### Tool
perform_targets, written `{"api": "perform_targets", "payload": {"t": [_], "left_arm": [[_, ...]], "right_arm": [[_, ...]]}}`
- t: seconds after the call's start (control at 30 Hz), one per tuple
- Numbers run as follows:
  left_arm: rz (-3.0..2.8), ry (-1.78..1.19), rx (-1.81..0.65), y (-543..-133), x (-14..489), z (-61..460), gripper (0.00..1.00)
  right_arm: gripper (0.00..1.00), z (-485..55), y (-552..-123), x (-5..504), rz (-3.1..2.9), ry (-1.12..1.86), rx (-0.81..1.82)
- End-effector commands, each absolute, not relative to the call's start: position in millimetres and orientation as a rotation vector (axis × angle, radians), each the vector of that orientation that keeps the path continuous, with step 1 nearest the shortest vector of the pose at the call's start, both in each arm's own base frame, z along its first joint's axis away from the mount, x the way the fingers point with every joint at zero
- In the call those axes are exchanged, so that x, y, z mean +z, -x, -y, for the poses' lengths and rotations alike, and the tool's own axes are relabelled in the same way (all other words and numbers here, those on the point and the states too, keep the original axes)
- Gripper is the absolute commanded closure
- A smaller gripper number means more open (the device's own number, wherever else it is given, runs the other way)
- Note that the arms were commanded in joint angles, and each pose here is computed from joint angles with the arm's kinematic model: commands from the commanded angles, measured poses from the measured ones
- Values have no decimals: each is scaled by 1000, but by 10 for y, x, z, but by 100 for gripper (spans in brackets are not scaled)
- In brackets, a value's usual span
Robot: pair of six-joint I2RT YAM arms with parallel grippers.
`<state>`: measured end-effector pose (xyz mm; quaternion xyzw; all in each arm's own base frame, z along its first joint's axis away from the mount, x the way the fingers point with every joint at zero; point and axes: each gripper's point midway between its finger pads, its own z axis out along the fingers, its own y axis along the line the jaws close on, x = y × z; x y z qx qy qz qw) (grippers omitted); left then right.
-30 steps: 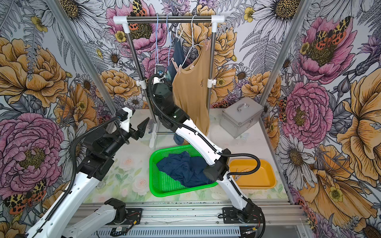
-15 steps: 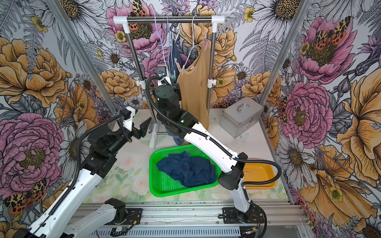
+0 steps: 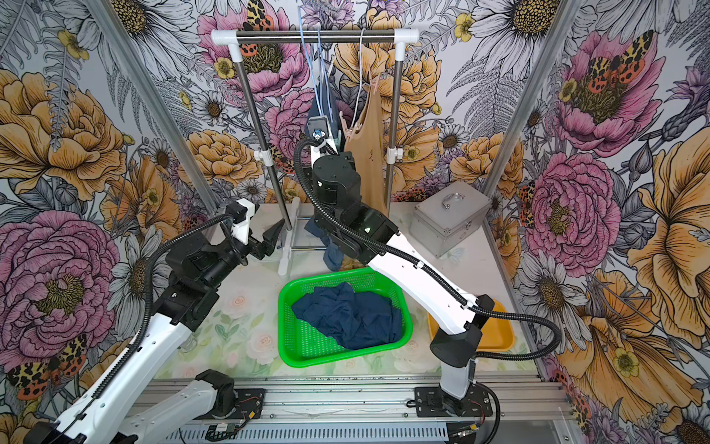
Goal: Remove the clothespins securing t-shirts to the hanger
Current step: Adjust the hanger at the clothes rail.
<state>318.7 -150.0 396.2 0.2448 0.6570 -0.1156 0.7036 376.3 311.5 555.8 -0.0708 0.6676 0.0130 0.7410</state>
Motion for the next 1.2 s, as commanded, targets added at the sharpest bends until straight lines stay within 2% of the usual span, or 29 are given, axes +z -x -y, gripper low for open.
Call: {"api": "perform_targets", "payload": {"t": [0.0,0.13,0.37,0.83,0.93,1.17], "left_arm": [[-1422,-545,-287,-3134,4085,1538,23],[-1426,-544,-284,-3123,4071,1529,23],[-1430,-547,-288,-3116,4064,1529,23],[-1438,-560,-303,-3159,4027,1588,22],[-1445,-563,-306,-3171,3995,1609,22],[-1446,-570,-314,-3178,3992,1657,22]], "right_arm": [[100,-3360,-3748,5568,-1463,192,149],[100,-3319,-3859,5588,-1465,116,103],[100,-2656,-3887,5587,-1491,-131,49],[100,-1994,-3666,5692,-1483,-182,-35],[100,-2103,-3661,5712,-1481,-131,-7],[100,-2758,-3741,5553,-1502,12,54]]}}
